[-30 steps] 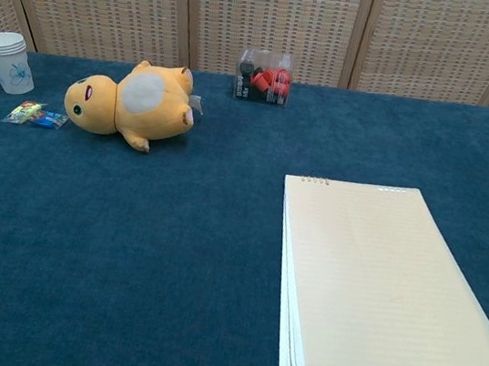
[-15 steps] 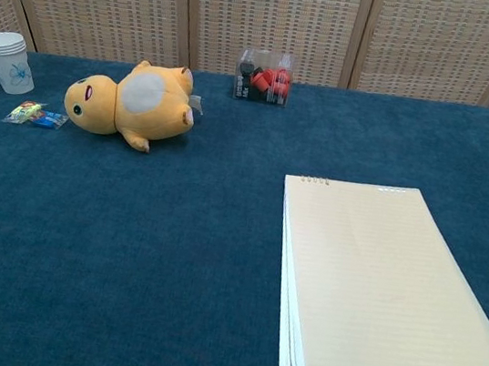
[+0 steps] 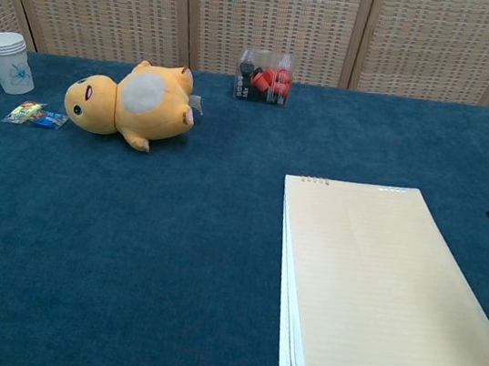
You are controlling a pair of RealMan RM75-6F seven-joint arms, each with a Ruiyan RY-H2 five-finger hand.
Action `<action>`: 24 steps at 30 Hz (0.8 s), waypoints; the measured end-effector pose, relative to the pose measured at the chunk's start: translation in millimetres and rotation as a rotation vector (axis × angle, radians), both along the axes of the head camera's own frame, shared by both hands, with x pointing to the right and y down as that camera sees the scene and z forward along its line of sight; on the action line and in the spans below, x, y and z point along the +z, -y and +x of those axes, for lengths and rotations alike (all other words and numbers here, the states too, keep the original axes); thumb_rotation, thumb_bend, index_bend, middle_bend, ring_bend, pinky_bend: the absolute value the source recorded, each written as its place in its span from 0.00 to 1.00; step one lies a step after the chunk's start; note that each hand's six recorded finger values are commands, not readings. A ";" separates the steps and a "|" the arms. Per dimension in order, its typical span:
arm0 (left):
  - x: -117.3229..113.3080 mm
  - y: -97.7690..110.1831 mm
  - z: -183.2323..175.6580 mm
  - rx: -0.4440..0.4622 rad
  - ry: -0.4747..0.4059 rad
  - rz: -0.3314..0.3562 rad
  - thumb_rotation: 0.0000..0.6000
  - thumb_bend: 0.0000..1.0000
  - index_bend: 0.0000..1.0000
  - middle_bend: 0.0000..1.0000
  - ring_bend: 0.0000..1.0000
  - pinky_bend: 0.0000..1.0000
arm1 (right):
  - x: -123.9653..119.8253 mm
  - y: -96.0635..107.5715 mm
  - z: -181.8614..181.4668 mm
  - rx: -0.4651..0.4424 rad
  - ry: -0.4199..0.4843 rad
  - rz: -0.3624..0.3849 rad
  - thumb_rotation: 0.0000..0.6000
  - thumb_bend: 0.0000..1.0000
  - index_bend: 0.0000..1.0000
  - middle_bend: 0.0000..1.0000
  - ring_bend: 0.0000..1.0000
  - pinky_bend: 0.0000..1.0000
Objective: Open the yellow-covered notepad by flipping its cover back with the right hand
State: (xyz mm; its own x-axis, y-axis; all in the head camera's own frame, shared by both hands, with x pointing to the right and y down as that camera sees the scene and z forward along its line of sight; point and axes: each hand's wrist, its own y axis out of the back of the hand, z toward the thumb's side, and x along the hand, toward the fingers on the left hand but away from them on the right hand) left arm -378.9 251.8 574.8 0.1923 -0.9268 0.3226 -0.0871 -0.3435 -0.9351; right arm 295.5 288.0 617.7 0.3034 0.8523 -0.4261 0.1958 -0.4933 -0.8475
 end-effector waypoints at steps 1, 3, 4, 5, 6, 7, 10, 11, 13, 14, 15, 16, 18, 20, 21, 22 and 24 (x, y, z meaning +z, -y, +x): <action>0.1 -0.1 0.0 -0.001 -0.001 -0.001 1.00 0.05 0.00 0.00 0.00 0.04 | 3.0 -1.4 -3.8 -0.001 0.002 -0.009 1.00 0.12 0.06 0.00 0.00 0.00; 0.0 0.3 -0.1 -0.002 -0.002 0.000 1.00 0.05 0.00 0.00 0.00 0.04 | 7.9 -3.0 -9.2 0.002 0.005 -0.022 1.00 0.12 0.06 0.00 0.00 0.00; -0.1 0.4 -0.2 -0.003 -0.003 0.001 1.00 0.05 0.00 0.00 0.00 0.04 | 11.8 -3.8 -12.7 0.005 0.007 -0.032 1.00 0.12 0.06 0.00 0.00 0.00; -0.1 0.5 -0.3 -0.003 -0.003 0.001 1.00 0.05 0.00 0.00 0.00 0.04 | 14.8 -4.3 -15.0 0.006 0.006 -0.040 1.00 0.12 0.06 0.00 0.00 0.00; 0.0 0.5 -0.4 -0.003 -0.003 0.001 1.00 0.05 0.00 0.00 0.00 0.04 | 17.6 -4.5 -16.8 0.007 0.005 -0.047 1.00 0.12 0.06 0.00 0.00 0.00; 0.3 0.6 -0.5 -0.004 -0.003 0.000 1.00 0.05 0.00 0.00 0.00 0.04 | 21.3 -4.7 -19.1 0.009 0.004 -0.056 1.00 0.12 0.06 0.00 0.00 0.00; 0.9 0.8 -0.4 -0.004 -0.003 0.000 1.00 0.06 0.00 0.00 0.00 0.04 | 28.4 -4.2 -21.9 0.012 -0.002 -0.067 1.00 0.12 0.06 0.00 0.00 0.00; 1.0 0.7 -0.3 -0.004 -0.003 0.000 1.00 0.06 0.00 0.00 0.00 0.04 | 30.0 -4.1 -22.2 0.013 -0.004 -0.070 1.00 0.12 0.06 0.00 0.00 0.00; 1.3 0.5 -0.1 -0.003 -0.004 -0.001 1.00 0.06 0.00 0.00 0.00 0.04 | 33.5 -4.4 -22.2 0.016 -0.006 -0.078 1.00 0.12 0.06 0.00 0.00 0.00; 1.5 0.4 -0.1 -0.003 -0.003 -0.001 1.00 0.06 0.00 0.00 0.00 0.04 | 34.6 -4.6 -22.0 0.017 -0.006 -0.081 1.00 0.12 0.06 0.00 0.00 0.00; 1.7 0.3 0.0 -0.002 -0.002 -0.002 1.00 0.06 0.00 0.00 0.00 0.04 | 35.6 -4.9 -21.9 0.018 -0.006 -0.085 1.00 0.12 0.06 0.00 0.00 0.00; 2.1 0.1 0.2 -0.002 -0.001 -0.002 1.00 0.05 0.00 0.00 0.00 0.04 | 37.3 -5.6 -22.0 0.018 -0.007 -0.091 1.00 0.12 0.06 0.00 0.00 0.00; 2.4 0.1 0.4 -0.002 0.000 -0.002 1.00 0.05 0.00 0.00 0.00 0.04 | 39.9 -6.7 -22.6 0.017 -0.008 -0.098 1.00 0.12 0.06 0.00 0.00 0.00; 2.5 0.0 0.7 -0.001 0.000 -0.002 1.00 0.06 0.00 0.00 0.00 0.04 | 42.5 -7.1 -23.8 0.018 -0.008 -0.104 1.00 0.12 0.06 0.00 0.00 0.00; 2.4 -0.1 0.8 -0.001 0.000 -0.002 1.00 0.06 0.00 0.00 0.00 0.04 | 43.4 -7.1 -24.6 0.018 -0.008 -0.106 1.00 0.12 0.06 0.00 0.00 0.00; 2.1 0.1 0.7 -0.003 -0.002 -0.001 1.00 0.06 0.00 0.00 0.00 0.04 | 44.6 -6.9 -25.7 0.018 -0.007 -0.110 1.00 0.12 0.06 0.00 0.00 0.00; 1.8 0.5 0.4 -0.004 -0.003 0.000 1.00 0.06 0.00 0.00 0.00 0.04 | 46.0 -6.7 -27.2 0.016 -0.007 -0.113 1.00 0.12 0.06 0.00 0.00 0.00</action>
State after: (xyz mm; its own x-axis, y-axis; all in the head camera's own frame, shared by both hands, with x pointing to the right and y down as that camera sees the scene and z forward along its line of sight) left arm -378.4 251.4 576.6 0.1893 -0.9278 0.3216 -0.0914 -0.3427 -0.9350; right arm 268.3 294.7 663.7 0.2869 0.8035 -0.5215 0.1989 -0.5825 -0.7881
